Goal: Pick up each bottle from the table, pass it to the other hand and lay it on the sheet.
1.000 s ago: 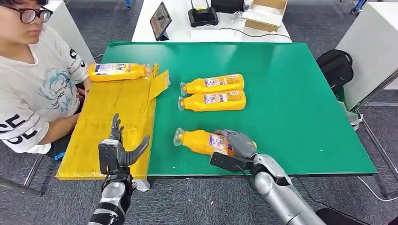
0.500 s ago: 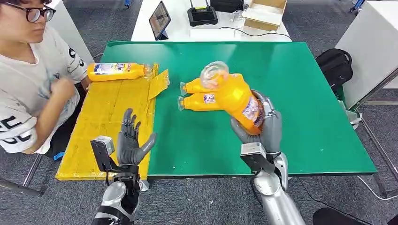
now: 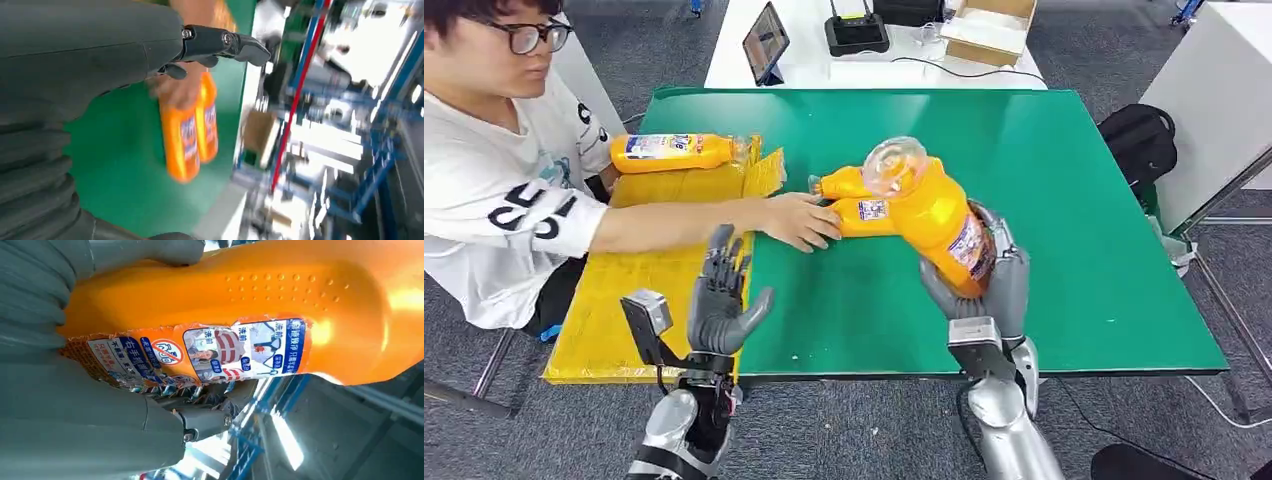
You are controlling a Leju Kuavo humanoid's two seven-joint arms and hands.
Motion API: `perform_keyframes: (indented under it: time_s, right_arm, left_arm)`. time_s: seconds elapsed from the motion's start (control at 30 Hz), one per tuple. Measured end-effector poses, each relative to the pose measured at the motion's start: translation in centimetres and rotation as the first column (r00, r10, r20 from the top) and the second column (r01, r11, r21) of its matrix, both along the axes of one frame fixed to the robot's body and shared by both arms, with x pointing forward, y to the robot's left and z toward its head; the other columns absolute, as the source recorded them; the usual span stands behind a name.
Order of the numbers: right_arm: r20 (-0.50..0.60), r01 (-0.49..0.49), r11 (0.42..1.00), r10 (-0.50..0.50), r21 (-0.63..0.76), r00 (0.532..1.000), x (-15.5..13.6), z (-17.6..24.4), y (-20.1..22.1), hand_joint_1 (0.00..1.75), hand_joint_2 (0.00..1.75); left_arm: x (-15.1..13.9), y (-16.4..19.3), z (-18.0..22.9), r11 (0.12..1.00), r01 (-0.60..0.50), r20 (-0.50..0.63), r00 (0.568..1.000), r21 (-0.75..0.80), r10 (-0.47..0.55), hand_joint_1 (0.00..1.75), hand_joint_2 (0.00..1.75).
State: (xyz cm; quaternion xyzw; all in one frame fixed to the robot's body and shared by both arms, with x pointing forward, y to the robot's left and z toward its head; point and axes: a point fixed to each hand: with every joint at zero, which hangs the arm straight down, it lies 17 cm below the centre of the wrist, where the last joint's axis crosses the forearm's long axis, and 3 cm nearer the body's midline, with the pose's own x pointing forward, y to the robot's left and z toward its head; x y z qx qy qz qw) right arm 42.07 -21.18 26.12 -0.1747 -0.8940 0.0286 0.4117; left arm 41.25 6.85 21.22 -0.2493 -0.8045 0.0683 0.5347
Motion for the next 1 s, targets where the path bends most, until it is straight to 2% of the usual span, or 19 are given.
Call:
perform_keyframes:
  time_s: [0.13, 0.27, 0.37, 0.5, 0.7, 1.0]
  right_arm:
    - [-0.048, -0.119, 0.993, 0.120, 0.018, 0.992, -0.5, -2.1, 3.3, 1.75, 1.75]
    - [-0.122, -0.238, 0.971, 0.240, 0.032, 0.963, -0.9, -5.0, 7.6, 1.75, 1.75]
    - [-0.181, -0.315, 0.948, 0.319, 0.050, 0.930, -1.3, -7.2, 11.0, 1.75, 1.75]
    - [-0.236, -0.397, 0.914, 0.404, 0.081, 0.884, -1.7, -9.0, 14.7, 1.75, 1.75]
    - [-0.296, -0.444, 0.888, 0.459, 0.121, 0.838, -1.7, -10.9, 17.6, 1.75, 1.75]
    - [-0.343, -0.490, 0.855, 0.517, 0.167, 0.785, -1.3, -11.7, 20.9, 1.75, 1.75]
  left_arm:
    - [-1.6, -2.2, 1.6, 0.991, 0.121, 0.033, 0.992, -0.056, -0.120, 0.00, 1.75]
    - [-2.8, -3.7, 2.7, 0.979, 0.191, 0.062, 0.980, -0.071, -0.187, 0.00, 1.75]
    - [-3.6, -4.9, 2.9, 0.960, 0.262, 0.059, 0.964, -0.102, -0.258, 0.00, 1.75]
    - [-4.4, -6.2, 3.1, 0.948, 0.305, 0.067, 0.952, -0.097, -0.299, 0.00, 1.75]
    - [-4.8, -6.3, 2.6, 0.956, 0.290, 0.079, 0.955, -0.036, -0.287, 0.00, 1.75]
    - [-4.3, -6.1, 1.6, 0.978, 0.160, 0.117, 0.977, 0.132, -0.176, 0.00, 1.75]
